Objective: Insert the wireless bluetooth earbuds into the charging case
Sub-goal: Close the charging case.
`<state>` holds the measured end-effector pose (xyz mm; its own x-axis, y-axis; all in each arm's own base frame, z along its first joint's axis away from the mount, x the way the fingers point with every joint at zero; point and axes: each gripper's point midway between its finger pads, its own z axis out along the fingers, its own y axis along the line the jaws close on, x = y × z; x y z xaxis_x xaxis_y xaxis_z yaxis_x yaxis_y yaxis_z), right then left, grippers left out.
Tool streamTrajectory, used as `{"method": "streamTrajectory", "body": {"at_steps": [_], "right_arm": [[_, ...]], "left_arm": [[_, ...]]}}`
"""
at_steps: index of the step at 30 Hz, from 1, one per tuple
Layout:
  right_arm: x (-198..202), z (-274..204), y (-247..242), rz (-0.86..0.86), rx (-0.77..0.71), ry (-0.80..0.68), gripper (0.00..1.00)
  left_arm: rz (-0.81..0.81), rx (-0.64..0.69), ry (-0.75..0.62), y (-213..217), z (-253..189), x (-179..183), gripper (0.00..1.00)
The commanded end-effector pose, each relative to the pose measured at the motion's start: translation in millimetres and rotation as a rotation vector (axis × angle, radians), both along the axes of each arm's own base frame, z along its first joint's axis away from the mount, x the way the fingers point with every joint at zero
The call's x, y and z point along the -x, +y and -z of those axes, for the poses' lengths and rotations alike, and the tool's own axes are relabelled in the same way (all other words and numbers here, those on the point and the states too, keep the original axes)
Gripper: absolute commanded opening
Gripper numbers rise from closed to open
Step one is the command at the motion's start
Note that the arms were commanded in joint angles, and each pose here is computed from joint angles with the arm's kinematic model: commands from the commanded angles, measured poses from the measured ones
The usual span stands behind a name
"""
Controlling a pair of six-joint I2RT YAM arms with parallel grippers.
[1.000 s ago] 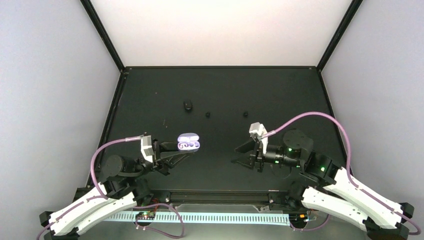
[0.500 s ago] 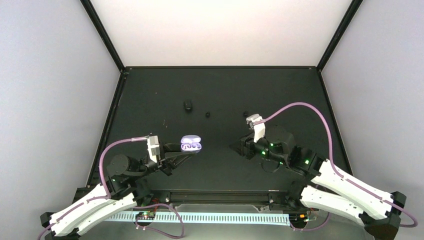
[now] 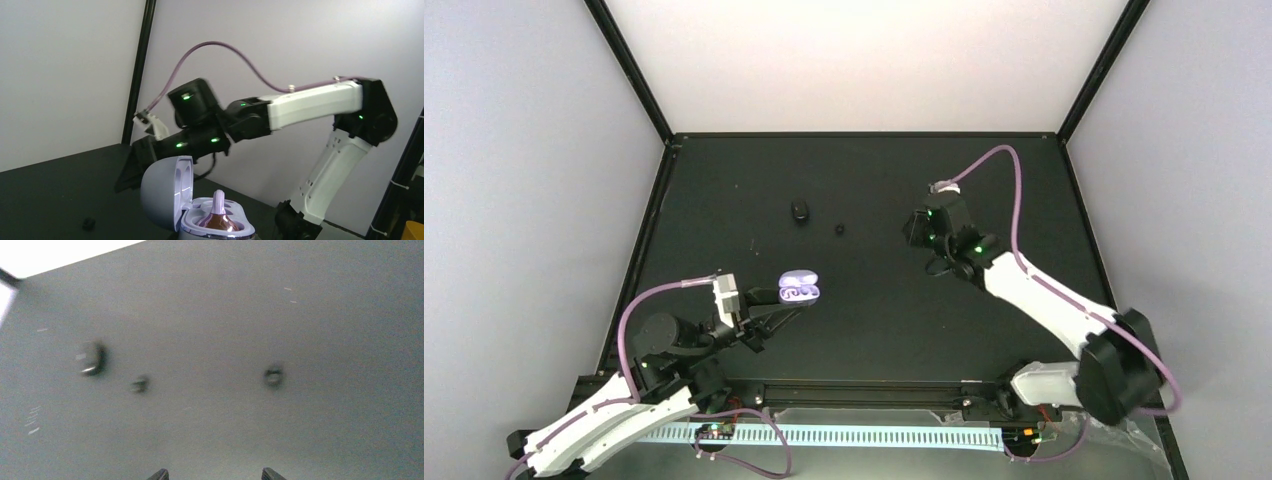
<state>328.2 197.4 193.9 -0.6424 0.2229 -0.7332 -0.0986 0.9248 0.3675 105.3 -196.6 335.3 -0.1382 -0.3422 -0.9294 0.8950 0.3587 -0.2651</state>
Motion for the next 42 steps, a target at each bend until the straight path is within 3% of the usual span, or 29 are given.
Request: {"method": "streamTrajectory", "body": {"at_steps": [1,5,10,13,17,21,28,42], "right_arm": [[-49.6,24.7,-18.9,0.119,-0.009,0.037,0.47],[-71.8,42.6,-7.4,0.071,0.020,0.070,0.46],[-67.4,48.7,19.4,-0.030,-0.068,0.110,0.46],[-42.5,40.0,56.9,-0.226,-0.175,0.142,0.46],[18.7,11.1,103.9,-0.493,-0.153,0.095,0.46],[76.1,-19.9,121.1,-0.657,-0.227,0.047,0.47],[130.9,-89.3,113.3,-0.786,-0.368,-0.100,0.47],[187.9,-131.8,116.3,-0.961,-0.376,-0.200,0.46]], "left_arm": [[-0.009,0.001,-0.013,6.4,-3.4,3.3,0.02],[-0.019,0.005,-0.012,10.6,-2.3,4.2,0.02],[-0.029,-0.002,-0.001,9.0,7.4,0.7,0.01],[-0.008,-0.009,-0.006,3.9,8.9,1.7,0.01],[0.030,-0.017,-0.025,-3.5,5.6,5.4,0.02],[0.107,0.005,-0.072,-12.3,-2.9,16.0,0.02],[0.320,0.003,-0.095,-38.3,-11.8,39.0,0.02],[0.338,-0.025,-0.035,-62.9,-17.2,24.0,0.01]]}}
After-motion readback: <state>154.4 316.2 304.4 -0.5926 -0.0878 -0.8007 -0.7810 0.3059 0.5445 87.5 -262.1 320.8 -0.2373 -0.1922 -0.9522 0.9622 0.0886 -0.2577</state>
